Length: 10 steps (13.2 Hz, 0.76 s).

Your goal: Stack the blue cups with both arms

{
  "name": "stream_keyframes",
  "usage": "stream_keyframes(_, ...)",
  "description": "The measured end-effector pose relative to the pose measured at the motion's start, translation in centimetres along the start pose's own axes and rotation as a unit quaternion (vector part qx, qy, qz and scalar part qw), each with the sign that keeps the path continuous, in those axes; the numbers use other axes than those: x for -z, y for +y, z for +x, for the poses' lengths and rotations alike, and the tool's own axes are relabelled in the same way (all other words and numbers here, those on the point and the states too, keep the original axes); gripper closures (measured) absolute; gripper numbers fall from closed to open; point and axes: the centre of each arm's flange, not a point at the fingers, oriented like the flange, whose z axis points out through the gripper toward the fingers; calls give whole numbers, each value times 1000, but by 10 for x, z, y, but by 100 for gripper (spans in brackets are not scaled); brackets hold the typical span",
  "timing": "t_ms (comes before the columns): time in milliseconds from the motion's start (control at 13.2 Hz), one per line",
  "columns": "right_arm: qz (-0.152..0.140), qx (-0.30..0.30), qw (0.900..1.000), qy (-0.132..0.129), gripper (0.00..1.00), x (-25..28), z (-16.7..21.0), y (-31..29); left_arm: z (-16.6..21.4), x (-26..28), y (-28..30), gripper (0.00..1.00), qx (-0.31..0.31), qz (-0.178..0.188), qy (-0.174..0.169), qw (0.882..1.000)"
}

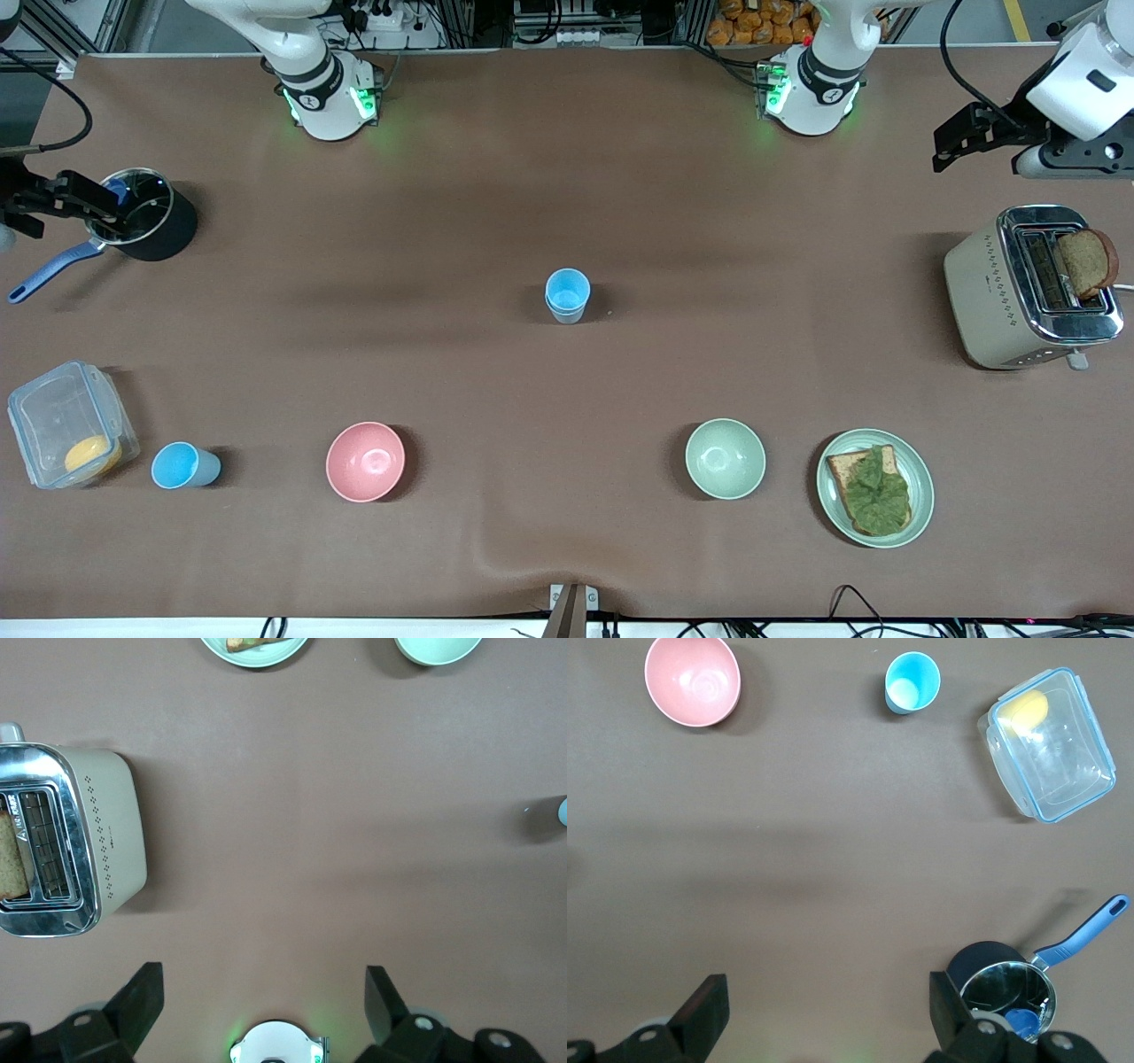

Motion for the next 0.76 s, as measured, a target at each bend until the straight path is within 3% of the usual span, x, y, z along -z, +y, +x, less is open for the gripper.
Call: stream_keyframes(756, 0, 2, 1000, 1, 0, 0, 0, -2, -1, 1, -9, 0, 9, -1, -2, 1000)
